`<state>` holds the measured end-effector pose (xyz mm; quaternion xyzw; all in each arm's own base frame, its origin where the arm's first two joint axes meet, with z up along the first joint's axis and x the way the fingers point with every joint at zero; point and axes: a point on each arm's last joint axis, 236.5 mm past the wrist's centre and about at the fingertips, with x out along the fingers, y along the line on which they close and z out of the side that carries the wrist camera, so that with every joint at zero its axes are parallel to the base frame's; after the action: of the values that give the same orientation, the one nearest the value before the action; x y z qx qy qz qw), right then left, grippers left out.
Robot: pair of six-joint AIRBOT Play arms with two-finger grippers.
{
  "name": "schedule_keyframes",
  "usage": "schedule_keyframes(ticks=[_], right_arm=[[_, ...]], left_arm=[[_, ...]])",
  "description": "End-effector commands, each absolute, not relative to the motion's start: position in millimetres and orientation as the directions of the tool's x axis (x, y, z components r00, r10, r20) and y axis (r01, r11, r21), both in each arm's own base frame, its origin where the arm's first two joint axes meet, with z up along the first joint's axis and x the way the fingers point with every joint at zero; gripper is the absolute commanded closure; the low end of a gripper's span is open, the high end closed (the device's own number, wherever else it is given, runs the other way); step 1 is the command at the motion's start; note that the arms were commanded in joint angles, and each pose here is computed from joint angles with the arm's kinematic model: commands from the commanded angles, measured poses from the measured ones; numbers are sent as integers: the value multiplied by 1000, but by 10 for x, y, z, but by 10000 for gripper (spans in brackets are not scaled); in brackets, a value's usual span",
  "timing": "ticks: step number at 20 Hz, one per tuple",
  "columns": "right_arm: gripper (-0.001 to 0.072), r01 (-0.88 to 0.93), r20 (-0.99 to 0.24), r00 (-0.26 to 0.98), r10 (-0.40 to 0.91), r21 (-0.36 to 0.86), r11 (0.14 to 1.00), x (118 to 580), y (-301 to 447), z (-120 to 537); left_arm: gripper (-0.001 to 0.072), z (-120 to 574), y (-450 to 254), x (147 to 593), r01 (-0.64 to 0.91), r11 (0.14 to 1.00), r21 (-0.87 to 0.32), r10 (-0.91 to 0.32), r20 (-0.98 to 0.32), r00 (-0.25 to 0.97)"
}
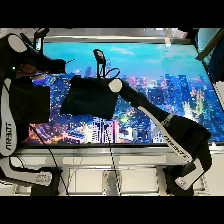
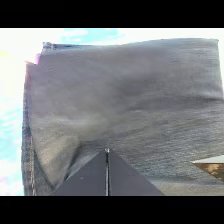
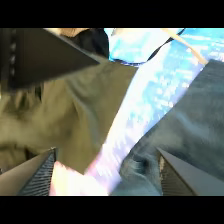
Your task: Fold the clothes and pants, and hang the long-sleeved shirts on hangers.
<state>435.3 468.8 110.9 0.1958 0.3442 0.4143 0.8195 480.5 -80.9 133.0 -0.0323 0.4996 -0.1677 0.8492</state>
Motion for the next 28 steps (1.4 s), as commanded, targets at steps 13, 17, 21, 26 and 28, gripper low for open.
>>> schedule_keyframes(ticks=[13, 17, 21, 26, 28], right_arm=[[-3, 144, -621, 74, 781, 781, 608, 4554, 2685, -493], [-3, 142, -572, 113, 813, 819, 556, 4653, 2986, -663], [-3, 135, -569, 26, 822, 816, 562, 4402, 3232, -764], [167, 100, -580, 18, 814, 811, 576, 4303, 3517, -820], [639, 66, -579, 48, 814, 815, 576, 4422, 3513, -720]], left_arm=[[695, 1328, -778, 4727, 248, 940, -234, -322, -849, 420], [695, 1327, -776, 4725, 248, 940, -234, -321, -849, 419], [695, 1327, -776, 4726, 248, 940, -233, -321, -849, 420], [695, 1317, -777, 4706, 249, 940, -235, -322, -853, 411], [695, 1314, -778, 4693, 249, 939, -235, -322, -855, 406]])
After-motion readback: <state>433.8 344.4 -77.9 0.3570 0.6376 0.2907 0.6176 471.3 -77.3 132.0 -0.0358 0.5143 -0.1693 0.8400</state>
